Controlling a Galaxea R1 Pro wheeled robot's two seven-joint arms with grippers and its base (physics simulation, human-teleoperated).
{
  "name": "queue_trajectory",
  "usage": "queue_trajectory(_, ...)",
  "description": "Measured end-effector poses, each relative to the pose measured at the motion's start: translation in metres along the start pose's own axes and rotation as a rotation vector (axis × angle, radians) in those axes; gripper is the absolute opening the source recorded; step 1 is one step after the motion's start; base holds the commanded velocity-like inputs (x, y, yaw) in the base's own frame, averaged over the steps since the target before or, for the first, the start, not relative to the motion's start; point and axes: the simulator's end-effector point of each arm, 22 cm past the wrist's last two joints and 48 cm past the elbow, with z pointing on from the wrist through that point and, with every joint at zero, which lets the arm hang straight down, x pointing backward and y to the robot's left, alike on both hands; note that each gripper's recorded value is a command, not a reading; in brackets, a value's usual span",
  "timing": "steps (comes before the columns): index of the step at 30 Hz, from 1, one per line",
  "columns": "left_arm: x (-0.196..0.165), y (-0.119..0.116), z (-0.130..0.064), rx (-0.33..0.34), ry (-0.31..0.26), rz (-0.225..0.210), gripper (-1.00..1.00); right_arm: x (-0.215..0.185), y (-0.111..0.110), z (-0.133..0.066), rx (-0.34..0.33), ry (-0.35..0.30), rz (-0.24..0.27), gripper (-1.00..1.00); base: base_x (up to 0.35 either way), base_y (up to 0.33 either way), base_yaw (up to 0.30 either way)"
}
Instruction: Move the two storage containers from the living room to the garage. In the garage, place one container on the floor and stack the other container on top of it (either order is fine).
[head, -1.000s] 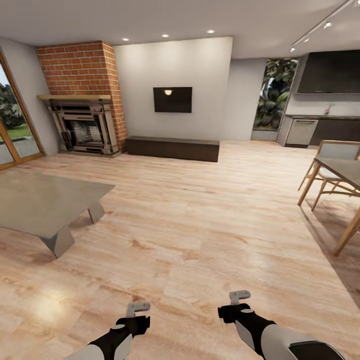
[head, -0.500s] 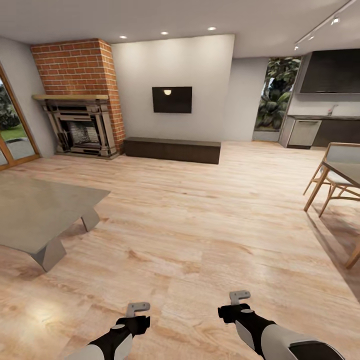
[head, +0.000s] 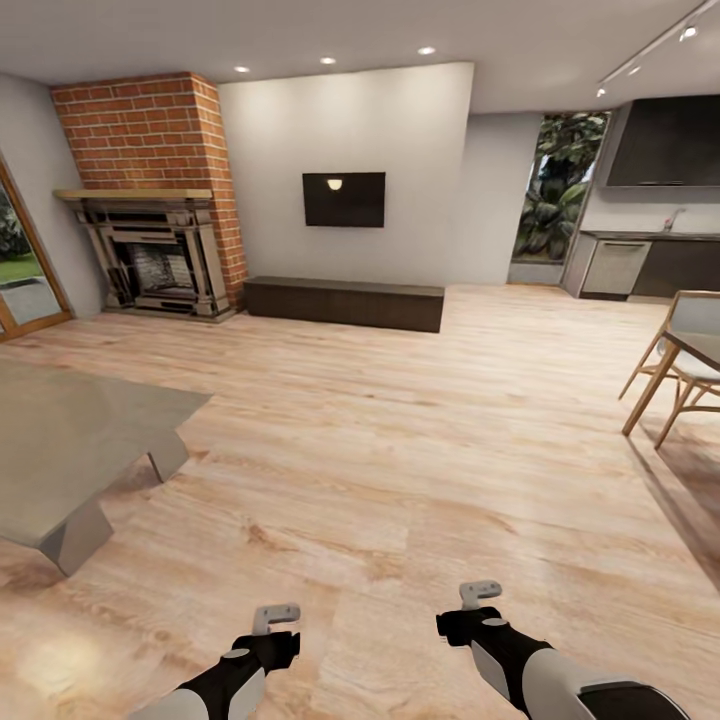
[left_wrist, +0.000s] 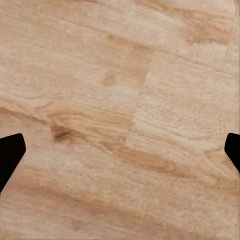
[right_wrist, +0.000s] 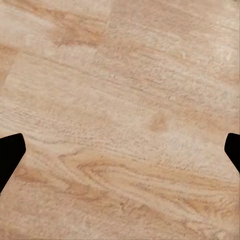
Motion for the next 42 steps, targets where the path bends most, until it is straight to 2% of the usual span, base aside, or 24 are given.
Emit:
queue_trajectory(12,0.0003,0.0,0.0,0.0,0.001,0.0,1.0,0.0002,0.0001,0.0,-0.001,0.001,0.0,1.0,0.345,0.0,-0.002)
queue_trajectory(22,0.0003,0.0,0.0,0.0,0.001,0.0,1.0,0.0003,0.0004,0.0,-0.002,0.001,0.0,1.0,0.345,0.0,-0.127)
queue_trajectory(42,0.0002,0.0,0.0,0.0,0.001,0.0,1.0,0.0002,0.0002,0.0,-0.001,0.001,0.0,1.0,0.345,0.0,-0.005)
